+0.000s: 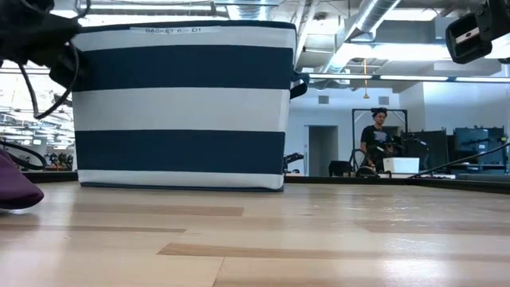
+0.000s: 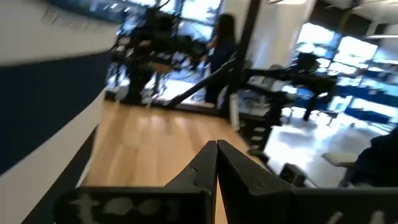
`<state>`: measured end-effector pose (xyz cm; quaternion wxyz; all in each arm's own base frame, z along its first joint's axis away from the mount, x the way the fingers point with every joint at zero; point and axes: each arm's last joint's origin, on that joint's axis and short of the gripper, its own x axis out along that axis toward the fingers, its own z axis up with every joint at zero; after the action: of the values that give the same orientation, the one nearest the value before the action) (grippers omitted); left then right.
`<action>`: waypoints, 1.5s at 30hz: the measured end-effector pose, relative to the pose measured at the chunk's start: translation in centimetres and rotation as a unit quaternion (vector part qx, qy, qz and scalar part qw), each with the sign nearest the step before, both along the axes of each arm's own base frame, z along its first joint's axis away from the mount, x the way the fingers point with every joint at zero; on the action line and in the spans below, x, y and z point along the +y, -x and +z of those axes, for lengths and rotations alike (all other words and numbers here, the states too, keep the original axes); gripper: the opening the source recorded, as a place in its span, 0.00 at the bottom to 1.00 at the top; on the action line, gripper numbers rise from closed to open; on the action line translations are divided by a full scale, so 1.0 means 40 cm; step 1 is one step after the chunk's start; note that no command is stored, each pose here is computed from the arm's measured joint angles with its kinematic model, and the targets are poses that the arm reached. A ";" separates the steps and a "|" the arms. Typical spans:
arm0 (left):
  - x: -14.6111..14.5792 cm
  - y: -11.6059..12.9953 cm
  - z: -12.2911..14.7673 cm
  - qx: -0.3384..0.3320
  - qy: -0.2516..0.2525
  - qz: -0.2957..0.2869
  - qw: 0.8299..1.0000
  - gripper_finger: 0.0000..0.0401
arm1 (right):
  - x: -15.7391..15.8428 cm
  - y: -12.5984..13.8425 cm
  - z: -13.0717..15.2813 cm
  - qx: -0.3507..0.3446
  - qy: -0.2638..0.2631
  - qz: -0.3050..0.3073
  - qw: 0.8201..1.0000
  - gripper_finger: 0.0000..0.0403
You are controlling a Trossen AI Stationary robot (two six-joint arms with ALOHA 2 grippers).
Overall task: Pick & place medical supplies in basket/bin
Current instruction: Return to Home Position
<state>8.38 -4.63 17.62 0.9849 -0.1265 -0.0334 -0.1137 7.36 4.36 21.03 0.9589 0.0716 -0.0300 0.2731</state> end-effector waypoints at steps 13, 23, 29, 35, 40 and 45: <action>0.000 -0.002 -0.007 0.018 -0.001 0.010 1.000 0.00 | 0.000 0.000 0.000 0.000 0.000 0.000 1.000 0.45; 0.000 -0.002 -0.008 0.018 -0.003 0.010 1.000 0.00 | 0.000 0.000 0.000 0.000 0.000 0.000 1.000 0.45; 0.000 -0.002 -0.008 0.019 -0.002 0.010 1.000 0.00 | 0.000 0.000 0.000 0.000 0.000 0.000 1.000 0.45; 0.000 -0.002 -0.008 0.020 -0.001 0.010 1.000 0.00 | 0.000 0.000 0.000 0.000 0.000 0.000 1.000 0.45; 0.000 -0.002 -0.008 0.020 -0.001 0.010 1.000 0.00 | 0.000 0.000 0.000 0.000 0.000 0.000 1.000 0.45; 0.000 -0.002 -0.008 0.020 -0.001 0.010 1.000 0.00 | 0.000 0.000 0.000 0.000 0.000 0.000 1.000 0.45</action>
<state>8.47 -4.62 17.29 0.9865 -0.1279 -0.0148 -0.1009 7.36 4.36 21.03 0.9588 0.0716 -0.0299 0.2733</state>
